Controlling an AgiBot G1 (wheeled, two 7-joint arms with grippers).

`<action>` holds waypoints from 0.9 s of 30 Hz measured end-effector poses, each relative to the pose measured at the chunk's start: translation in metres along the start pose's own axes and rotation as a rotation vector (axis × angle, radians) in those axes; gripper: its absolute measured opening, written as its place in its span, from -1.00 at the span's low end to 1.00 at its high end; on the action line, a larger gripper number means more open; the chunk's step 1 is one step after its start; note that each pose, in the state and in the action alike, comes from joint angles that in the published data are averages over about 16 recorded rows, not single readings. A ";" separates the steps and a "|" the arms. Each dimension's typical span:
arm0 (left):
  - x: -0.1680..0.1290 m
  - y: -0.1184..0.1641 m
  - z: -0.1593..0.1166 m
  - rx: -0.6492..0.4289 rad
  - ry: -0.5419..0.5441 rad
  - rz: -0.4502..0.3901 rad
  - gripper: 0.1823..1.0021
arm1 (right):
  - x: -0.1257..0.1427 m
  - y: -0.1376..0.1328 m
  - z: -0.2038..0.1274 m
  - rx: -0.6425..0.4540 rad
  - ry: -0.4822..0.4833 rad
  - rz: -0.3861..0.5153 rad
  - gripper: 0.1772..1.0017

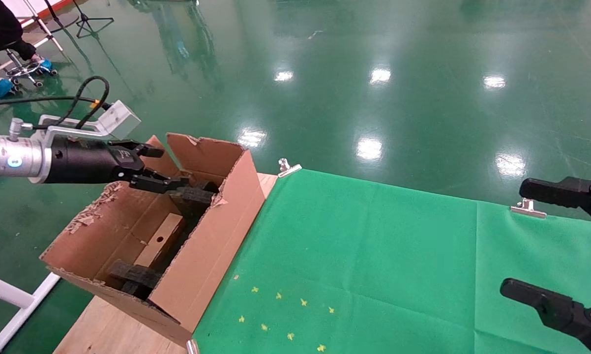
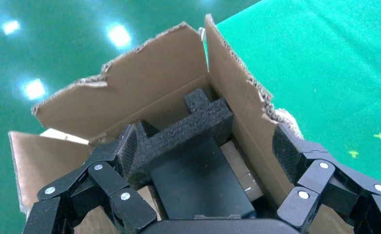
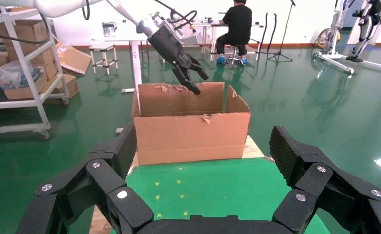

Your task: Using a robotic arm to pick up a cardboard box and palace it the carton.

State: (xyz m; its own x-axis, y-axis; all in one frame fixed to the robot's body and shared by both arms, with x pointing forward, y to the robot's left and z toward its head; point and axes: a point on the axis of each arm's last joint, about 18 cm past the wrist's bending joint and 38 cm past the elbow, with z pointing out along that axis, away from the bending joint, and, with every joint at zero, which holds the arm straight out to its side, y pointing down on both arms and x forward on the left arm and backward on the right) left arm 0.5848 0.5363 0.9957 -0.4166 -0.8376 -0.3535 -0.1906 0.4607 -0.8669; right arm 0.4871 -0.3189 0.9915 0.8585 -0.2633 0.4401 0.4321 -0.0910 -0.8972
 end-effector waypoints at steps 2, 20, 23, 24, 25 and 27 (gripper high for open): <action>0.000 -0.001 0.001 -0.003 0.000 0.006 0.99 | 0.000 0.000 0.000 0.000 0.000 0.000 1.00; 0.035 -0.027 0.015 0.129 0.113 0.078 1.00 | 0.000 0.000 0.000 0.000 0.000 0.000 1.00; 0.047 -0.034 0.018 0.168 0.149 0.098 1.00 | 0.000 0.000 0.000 0.000 0.000 0.000 1.00; 0.051 -0.036 0.019 0.181 0.161 0.104 1.00 | 0.000 0.000 0.000 0.000 0.000 0.000 1.00; 0.055 -0.038 0.020 0.194 0.173 0.111 1.00 | 0.000 0.000 0.000 0.000 0.000 0.000 1.00; 0.063 -0.042 0.021 0.220 0.199 0.123 1.00 | 0.000 0.000 0.000 0.000 0.000 0.000 1.00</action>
State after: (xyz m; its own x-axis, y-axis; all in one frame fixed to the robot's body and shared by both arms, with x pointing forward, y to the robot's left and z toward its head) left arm 0.5850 0.4577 1.0027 -0.5940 -0.6958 -0.4037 0.0594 0.4625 -0.8846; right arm 0.4872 -0.3189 0.9915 0.8585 -0.2635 0.4400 0.4320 -0.0909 -0.8973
